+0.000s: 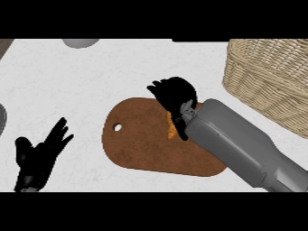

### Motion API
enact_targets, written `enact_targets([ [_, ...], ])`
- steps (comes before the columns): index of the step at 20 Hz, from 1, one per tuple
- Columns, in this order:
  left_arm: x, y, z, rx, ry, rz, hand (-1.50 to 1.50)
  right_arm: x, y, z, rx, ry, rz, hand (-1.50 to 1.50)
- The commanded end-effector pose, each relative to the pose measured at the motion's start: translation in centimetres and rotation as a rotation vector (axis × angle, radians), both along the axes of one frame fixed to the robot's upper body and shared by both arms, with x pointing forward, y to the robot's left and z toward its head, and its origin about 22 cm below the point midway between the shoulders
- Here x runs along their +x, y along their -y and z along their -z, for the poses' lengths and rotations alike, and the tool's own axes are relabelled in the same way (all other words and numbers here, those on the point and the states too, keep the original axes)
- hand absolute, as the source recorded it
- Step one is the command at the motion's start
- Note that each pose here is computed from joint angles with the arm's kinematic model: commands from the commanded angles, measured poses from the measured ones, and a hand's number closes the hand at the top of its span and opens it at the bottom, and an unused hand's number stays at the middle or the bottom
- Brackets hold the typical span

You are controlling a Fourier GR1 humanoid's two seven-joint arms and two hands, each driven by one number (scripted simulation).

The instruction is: Pick the croissant from the cutting board and place it in the basket

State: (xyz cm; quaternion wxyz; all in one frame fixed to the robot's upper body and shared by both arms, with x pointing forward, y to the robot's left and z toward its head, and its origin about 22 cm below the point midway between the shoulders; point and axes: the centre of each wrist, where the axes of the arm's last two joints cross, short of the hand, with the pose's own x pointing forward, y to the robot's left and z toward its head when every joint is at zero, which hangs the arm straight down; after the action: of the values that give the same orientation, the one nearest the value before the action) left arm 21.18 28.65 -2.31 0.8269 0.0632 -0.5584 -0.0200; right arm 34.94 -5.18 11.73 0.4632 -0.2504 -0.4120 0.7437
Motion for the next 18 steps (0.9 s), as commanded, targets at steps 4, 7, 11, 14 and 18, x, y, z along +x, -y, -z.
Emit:
enact_targets([
  [4,-2.5,-1.2,4.1,0.018,-0.18,-0.02,0.0,1.0,0.1,0.9,-0.114,-0.036,0.022,-1.5],
  [7,-0.9,-1.4,2.9,-0.007,-0.155,-0.027,0.0,0.8,0.2,2.4,-0.115,-0.046,0.021,-1.5],
  [11,-0.6,-1.8,3.0,0.025,-0.173,-0.034,0.0,0.0,-0.1,3.9,-0.094,-0.05,-0.003,-1.5],
  [14,-1.9,0.1,3.7,0.0,-0.165,-0.017,0.0,1.5,0.5,4.0,-0.101,-0.036,0.027,-1.5],
  [18,-1.8,-1.3,3.7,0.002,-0.191,-0.007,0.0,1.4,0.4,2.9,-0.052,-0.031,0.003,-1.5],
])
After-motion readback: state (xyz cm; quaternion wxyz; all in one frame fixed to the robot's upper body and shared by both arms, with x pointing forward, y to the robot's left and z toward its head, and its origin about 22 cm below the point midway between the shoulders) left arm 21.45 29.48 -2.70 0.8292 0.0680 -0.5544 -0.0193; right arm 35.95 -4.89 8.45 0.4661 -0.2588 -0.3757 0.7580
